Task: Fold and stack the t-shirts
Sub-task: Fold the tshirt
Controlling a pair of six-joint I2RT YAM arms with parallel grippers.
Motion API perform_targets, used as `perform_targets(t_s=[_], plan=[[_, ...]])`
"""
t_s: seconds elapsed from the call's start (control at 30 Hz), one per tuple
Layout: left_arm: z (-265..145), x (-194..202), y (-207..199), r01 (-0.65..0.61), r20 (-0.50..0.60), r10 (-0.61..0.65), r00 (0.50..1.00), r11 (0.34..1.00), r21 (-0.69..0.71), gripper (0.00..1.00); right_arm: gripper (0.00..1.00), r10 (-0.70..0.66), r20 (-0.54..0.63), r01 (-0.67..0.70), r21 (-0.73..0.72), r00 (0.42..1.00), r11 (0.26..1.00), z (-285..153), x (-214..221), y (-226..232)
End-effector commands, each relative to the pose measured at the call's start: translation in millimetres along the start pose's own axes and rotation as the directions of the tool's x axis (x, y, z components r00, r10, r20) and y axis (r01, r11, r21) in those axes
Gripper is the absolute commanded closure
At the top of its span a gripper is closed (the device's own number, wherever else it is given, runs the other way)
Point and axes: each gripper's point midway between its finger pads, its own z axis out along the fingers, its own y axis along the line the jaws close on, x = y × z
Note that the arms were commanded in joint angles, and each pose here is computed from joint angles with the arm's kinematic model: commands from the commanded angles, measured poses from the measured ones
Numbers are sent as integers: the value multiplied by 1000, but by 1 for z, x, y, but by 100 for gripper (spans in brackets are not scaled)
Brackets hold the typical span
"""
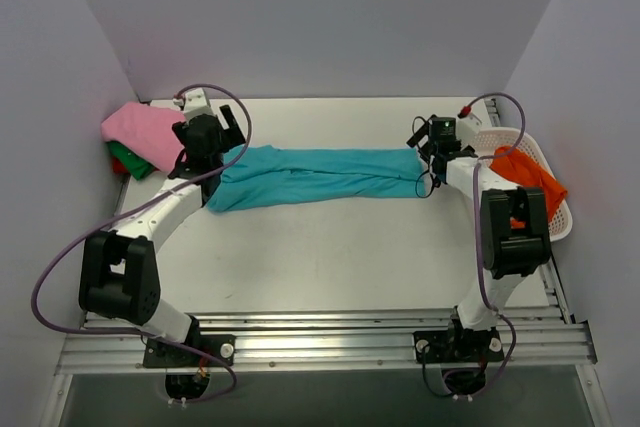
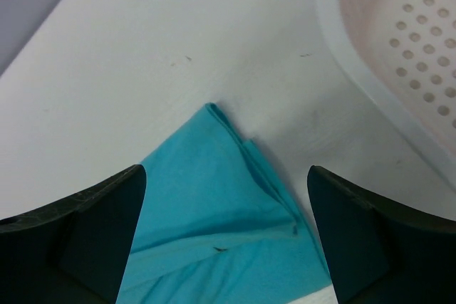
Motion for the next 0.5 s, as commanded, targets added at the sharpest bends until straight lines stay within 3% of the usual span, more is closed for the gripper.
perform_targets(t_s=[0.0,0.2,0.47], plan=[[-17,14,-19,173,-63,-171,983,985,28,6,9,-28,44,33,-124,999,992,-10,-20,54],[-23,82,-9,363,-192,-367,910,930,-53,6,9,-93,48,99,-150,995,984,-23,-6,82],[-42,165,-28,581,-402,-547,734,812,-44,6,8,-131,21,133,-94,991,987,-15,17,66]])
